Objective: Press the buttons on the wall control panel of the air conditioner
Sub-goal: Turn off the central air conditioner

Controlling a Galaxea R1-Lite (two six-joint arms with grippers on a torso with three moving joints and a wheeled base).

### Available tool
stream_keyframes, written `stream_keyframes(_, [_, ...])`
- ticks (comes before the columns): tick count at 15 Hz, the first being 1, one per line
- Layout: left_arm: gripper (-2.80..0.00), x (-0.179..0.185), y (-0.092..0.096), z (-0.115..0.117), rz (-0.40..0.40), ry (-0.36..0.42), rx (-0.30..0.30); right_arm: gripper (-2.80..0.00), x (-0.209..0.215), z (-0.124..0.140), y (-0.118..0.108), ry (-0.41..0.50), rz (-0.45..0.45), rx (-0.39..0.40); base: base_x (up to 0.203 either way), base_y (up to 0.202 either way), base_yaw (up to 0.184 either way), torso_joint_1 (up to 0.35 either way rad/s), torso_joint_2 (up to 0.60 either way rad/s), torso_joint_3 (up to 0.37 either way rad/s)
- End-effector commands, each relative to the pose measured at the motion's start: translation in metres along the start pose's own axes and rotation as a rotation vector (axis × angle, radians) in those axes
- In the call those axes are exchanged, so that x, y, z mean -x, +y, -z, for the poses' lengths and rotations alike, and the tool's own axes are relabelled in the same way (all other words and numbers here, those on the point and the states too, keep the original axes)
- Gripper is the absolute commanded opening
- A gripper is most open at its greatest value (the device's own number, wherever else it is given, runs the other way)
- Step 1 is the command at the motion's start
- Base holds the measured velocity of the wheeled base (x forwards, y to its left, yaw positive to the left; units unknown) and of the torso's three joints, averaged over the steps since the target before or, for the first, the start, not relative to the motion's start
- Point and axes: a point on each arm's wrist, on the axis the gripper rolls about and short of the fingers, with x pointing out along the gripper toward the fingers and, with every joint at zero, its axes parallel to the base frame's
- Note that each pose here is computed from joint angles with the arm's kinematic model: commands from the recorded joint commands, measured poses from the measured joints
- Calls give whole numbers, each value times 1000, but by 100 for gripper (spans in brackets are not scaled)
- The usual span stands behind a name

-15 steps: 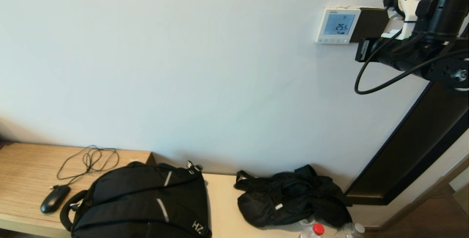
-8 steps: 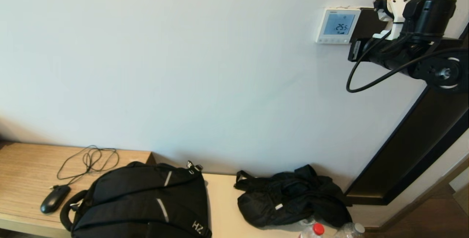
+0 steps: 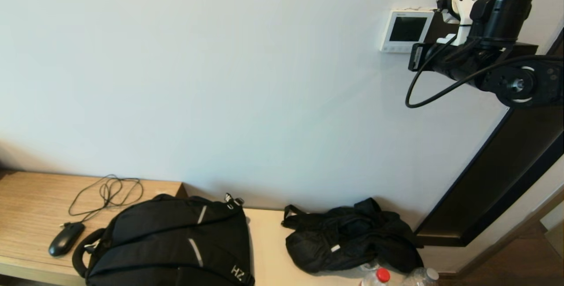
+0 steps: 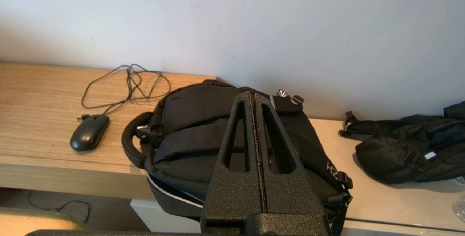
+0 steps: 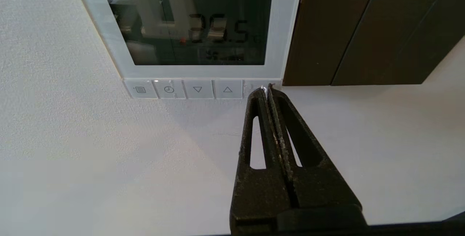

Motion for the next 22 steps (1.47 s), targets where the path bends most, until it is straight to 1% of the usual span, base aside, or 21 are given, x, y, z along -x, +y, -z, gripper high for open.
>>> stream_keyframes(1, [-280, 0, 0, 0, -1, 0, 0, -280, -3, 0, 5, -4, -7, 1, 0, 0, 0, 0, 0, 0])
stream_keyframes(9, [-280, 0, 0, 0, -1, -1, 0, -280, -9, 9, 7, 16, -2, 4, 0, 0, 0, 0, 0, 0])
stream_keyframes(22, [-280, 0, 0, 0, -1, 0, 0, -280, 0, 2, 8, 1, 4, 8, 0, 0, 0, 0, 0, 0])
